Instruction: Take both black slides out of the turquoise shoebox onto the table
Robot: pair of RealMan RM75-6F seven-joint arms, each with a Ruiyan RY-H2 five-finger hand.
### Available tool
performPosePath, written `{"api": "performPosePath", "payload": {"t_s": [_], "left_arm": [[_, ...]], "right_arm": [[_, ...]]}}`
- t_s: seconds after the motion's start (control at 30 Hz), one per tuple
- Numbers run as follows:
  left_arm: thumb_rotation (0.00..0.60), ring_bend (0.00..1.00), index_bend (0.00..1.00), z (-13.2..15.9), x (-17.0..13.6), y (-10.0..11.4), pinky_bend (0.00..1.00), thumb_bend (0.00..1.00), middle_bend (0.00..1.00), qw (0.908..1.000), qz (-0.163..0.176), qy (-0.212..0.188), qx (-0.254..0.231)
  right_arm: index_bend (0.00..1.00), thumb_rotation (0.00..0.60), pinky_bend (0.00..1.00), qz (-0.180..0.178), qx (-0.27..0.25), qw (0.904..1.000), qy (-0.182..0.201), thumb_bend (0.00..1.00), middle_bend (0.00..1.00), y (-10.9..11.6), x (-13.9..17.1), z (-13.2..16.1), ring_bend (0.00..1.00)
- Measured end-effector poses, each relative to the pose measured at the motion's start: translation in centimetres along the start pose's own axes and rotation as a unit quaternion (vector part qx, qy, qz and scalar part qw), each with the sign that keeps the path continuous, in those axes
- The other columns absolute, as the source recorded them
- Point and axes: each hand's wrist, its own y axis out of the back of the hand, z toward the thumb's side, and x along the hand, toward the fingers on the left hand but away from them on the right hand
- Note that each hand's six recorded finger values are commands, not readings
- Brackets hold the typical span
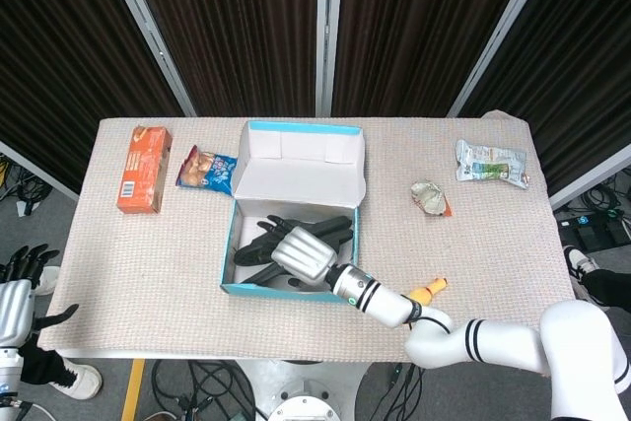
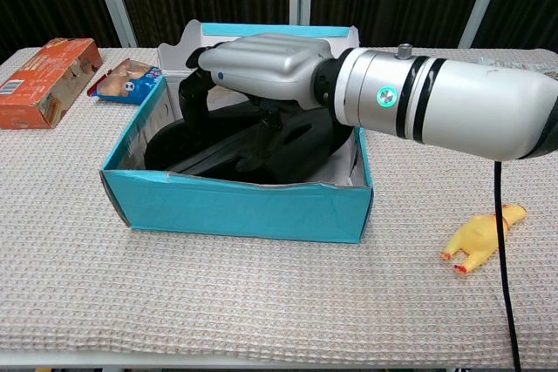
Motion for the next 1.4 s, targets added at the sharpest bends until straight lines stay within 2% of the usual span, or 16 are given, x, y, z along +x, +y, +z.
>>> {"api": "performPosePath", "payload": {"t_s": [0.5,0.6,0.77,0.87,1.17,1.4], "left_arm": [[0.6,0.03,0.2,-0.3,-0.1,-0.7,0.16,0.0,0.11,0.9999,-0.006,0.004,-0.011],[0.6,0.03,0.2,-0.4,-0.1,-0.8,0.16,0.0,0.11,0.9999,-0.007,0.005,-0.014],[0.6,0.03,0.2,-0.6,-0.2,-0.9,0.16,0.0,0.11,0.9998,-0.007,0.007,-0.017],[0.6,0.03,0.2,-0.6,-0.2,-1.0,0.16,0.0,0.11,0.9998,-0.008,0.006,-0.017],[0.6,0.03,0.2,-0.4,-0.2,-1.0,0.16,0.0,0.11,0.9998,-0.01,0.004,-0.02],[0.6,0.03,0.2,-0.2,0.0,-0.8,0.16,0.0,0.11,0.9998,-0.007,-0.001,-0.019]], "right_arm": [[0.44,0.6,0.0,0.025,0.065,0.9976,-0.004,0.08,0.39,-3.0,-1.7,0.5,0.0],[0.54,0.6,0.0,0.022,0.084,0.9962,-0.005,0.16,0.47,-3.6,-1.9,0.6,0.04],[0.77,0.6,0.0,0.002,0.103,0.9946,-0.007,0.33,0.63,-3.6,-1.9,0.7,0.19],[0.82,0.6,0.0,-0.017,0.105,0.9943,-0.009,0.35,0.67,-3.1,-1.8,0.7,0.24],[0.82,0.6,0.0,-0.077,0.085,0.9932,-0.019,0.36,0.67,0.0,-0.4,-0.2,0.24],[0.82,0.6,0.0,-0.143,0.031,0.9886,-0.034,0.36,0.67,4.1,1.7,-1.3,0.24]]}}
